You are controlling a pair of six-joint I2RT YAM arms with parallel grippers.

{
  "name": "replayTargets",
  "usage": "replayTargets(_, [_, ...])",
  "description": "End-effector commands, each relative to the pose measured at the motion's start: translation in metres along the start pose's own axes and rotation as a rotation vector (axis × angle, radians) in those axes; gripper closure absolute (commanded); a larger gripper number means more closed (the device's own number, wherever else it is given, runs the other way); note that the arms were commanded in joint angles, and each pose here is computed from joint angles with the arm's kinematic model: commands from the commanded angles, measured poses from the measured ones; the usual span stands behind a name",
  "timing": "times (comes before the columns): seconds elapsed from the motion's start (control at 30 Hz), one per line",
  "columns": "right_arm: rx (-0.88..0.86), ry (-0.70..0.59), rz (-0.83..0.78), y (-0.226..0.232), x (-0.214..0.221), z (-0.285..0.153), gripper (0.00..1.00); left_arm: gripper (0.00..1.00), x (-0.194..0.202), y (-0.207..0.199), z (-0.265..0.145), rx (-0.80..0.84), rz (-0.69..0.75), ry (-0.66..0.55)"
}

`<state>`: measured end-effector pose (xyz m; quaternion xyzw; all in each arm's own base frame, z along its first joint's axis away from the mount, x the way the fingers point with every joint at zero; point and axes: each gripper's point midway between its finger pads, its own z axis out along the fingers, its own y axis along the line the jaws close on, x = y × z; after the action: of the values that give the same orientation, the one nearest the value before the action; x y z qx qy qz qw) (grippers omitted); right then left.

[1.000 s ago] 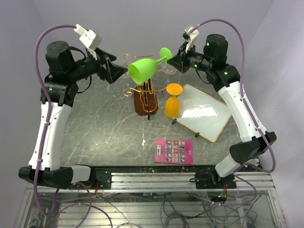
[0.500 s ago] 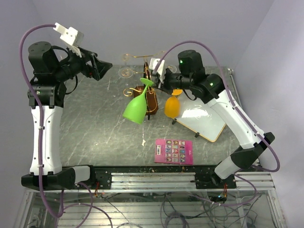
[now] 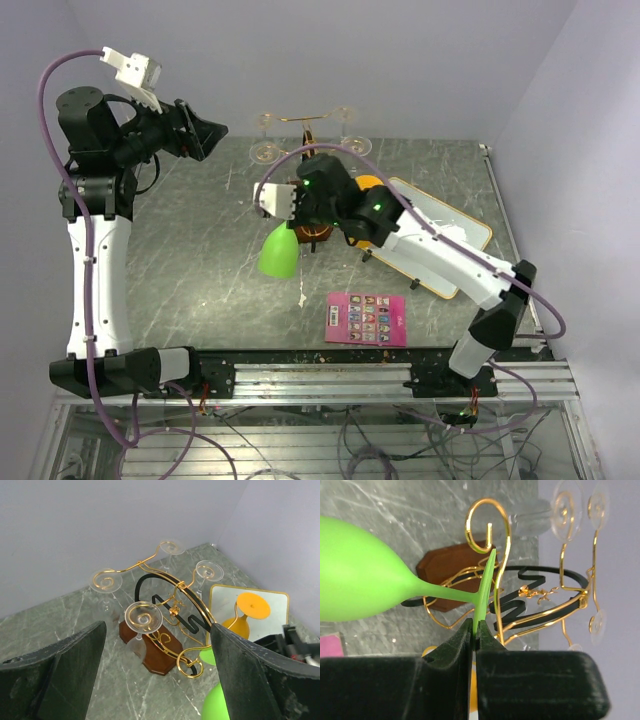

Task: Place the wine glass upside down on the wine glass rack

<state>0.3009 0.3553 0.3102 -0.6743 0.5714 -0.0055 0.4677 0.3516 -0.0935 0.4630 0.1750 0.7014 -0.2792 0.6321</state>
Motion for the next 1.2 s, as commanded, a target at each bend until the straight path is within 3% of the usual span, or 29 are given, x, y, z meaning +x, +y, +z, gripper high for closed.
replayTargets(0.0, [0.157, 0.126, -0.054, -0.017, 0.012, 0.01, 1.0, 0.05, -0.008, 0.002, 0.0, 0.004, 0.01, -0.031])
replayTargets(0.5, [0.23, 0.129, -0.037, -0.035, 0.0, 0.002, 1.0, 0.06, -0.005, 0.001, 0.001, 0.022, 0.009, -0.03])
replayTargets(0.77, [0.152, 0.074, -0.052, -0.029, -0.016, -0.011, 1.0, 0.06, -0.004, 0.001, 0.002, 0.024, 0.01, -0.029])
replayTargets(1.17, [0.305, 0.133, -0.039, -0.056, -0.012, -0.01, 1.0, 0.07, -0.004, 0.001, 0.002, 0.027, 0.006, -0.028])
